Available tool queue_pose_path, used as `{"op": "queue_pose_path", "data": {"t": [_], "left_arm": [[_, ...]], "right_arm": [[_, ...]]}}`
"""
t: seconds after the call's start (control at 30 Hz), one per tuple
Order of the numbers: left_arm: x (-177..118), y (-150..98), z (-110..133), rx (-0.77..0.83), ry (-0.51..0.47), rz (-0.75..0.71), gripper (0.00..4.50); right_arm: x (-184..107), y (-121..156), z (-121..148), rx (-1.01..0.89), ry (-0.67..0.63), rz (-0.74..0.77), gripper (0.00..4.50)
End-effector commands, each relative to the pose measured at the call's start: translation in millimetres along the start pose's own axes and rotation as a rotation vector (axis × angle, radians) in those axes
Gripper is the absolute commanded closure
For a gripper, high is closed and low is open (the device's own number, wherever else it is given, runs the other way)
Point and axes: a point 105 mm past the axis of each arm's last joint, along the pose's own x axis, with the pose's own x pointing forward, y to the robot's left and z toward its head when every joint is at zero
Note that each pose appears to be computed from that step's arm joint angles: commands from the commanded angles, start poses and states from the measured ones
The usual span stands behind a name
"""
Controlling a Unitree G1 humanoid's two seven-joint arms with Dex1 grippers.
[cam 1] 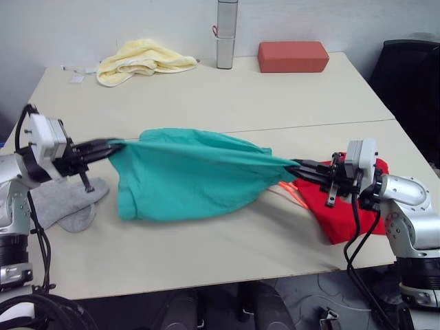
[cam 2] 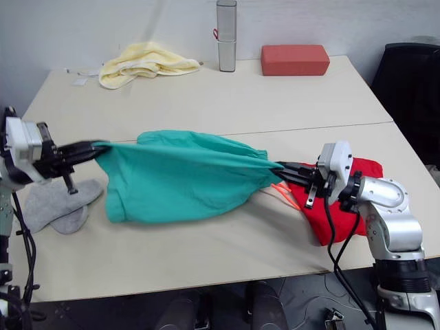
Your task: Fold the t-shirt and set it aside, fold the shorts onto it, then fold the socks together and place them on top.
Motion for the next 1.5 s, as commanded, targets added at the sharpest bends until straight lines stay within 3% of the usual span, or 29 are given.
{"op": "queue_pose_path", "data": {"t": [0.03,0.2,0.37,0.47,0.67,0.8,0.9,1.27,1.5], "left_arm": [[-17.1,-25.8,3.4,0.000,0.046,-0.098,4.49],[-27.7,-86.6,-11.3,-0.108,0.117,-0.242,4.49],[-35.0,-119.1,-14.2,-0.206,0.136,-0.274,4.49],[-45.7,-149.9,-14.0,-0.361,0.183,-0.369,4.49],[-66.8,-178.4,-2.7,-0.601,0.279,-0.502,4.49],[-58.3,-152.6,6.7,-0.547,0.230,-0.464,4.49],[-40.2,-116.4,19.2,-0.452,0.148,-0.401,4.49],[39.3,14.2,32.1,-0.111,0.009,-0.175,4.49],[86.0,52.9,15.5,-0.048,0.014,-0.047,4.49]], "right_arm": [[-10.0,24.2,10.6,-0.065,-0.006,0.108,4.50],[-32.6,61.4,-7.8,-0.041,0.069,0.255,4.50],[-53.3,84.0,-20.7,-0.019,0.133,0.357,4.50],[-66.3,90.5,-26.6,0.000,0.170,0.389,4.50],[-81.9,90.6,-34.2,-0.020,0.227,0.419,4.50],[-83.6,82.0,-36.2,-0.026,0.220,0.359,4.50],[-77.7,73.0,-30.0,0.013,0.180,0.276,4.50],[-37.9,15.7,-13.0,0.152,0.034,-0.038,4.50],[-12.3,-24.8,-28.8,0.148,0.071,-0.205,4.50]]}}
